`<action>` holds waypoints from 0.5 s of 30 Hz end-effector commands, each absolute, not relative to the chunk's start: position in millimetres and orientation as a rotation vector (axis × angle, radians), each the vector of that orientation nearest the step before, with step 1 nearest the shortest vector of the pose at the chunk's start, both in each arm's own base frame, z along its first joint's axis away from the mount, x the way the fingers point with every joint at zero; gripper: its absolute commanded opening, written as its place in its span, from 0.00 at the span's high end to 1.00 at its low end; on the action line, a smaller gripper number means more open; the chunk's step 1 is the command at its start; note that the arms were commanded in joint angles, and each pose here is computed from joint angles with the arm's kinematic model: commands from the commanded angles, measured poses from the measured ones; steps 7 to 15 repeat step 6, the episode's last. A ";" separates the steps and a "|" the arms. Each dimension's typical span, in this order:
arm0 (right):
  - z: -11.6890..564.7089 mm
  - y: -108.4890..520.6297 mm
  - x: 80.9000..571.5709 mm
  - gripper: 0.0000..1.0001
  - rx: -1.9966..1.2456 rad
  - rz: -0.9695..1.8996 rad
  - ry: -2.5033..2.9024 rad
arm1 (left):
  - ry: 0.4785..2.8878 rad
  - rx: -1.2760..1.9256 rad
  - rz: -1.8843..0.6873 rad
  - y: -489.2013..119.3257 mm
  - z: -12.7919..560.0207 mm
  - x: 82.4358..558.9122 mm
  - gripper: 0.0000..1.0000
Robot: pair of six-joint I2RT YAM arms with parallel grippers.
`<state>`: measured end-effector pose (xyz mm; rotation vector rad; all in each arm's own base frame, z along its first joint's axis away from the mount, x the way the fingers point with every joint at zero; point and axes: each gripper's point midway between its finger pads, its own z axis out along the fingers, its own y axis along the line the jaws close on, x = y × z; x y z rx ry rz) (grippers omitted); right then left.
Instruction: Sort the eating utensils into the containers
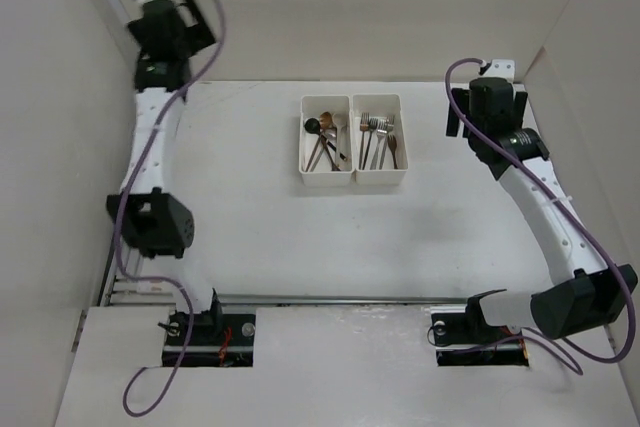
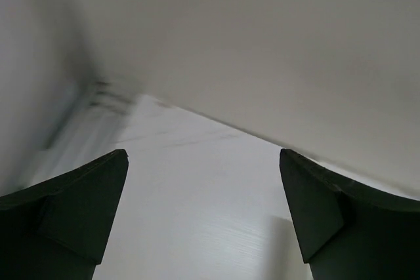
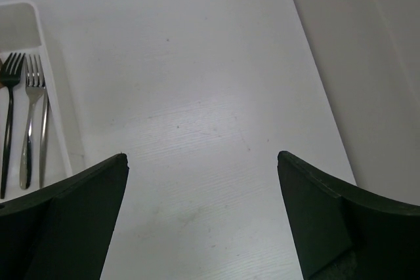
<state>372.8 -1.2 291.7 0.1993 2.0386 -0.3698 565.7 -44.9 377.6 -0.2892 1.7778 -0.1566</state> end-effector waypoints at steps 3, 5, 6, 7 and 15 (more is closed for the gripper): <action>343.5 -7.5 377.7 0.00 0.196 -0.385 1.898 | 1.661 -0.691 0.419 127.0 383.2 454.7 0.00; 359.3 -6.6 374.1 0.00 0.183 -0.360 1.845 | 1.674 -0.705 0.509 142.0 367.1 424.9 0.00; 369.9 -5.6 372.4 0.00 0.189 -0.337 1.808 | 1.677 -0.727 0.542 148.2 361.1 414.3 0.00; 369.9 -5.6 372.4 0.00 0.189 -0.337 1.808 | 1.677 -0.727 0.542 148.2 361.1 414.3 0.00; 369.9 -5.6 372.4 0.00 0.189 -0.337 1.808 | 1.677 -0.727 0.542 148.2 361.1 414.3 0.00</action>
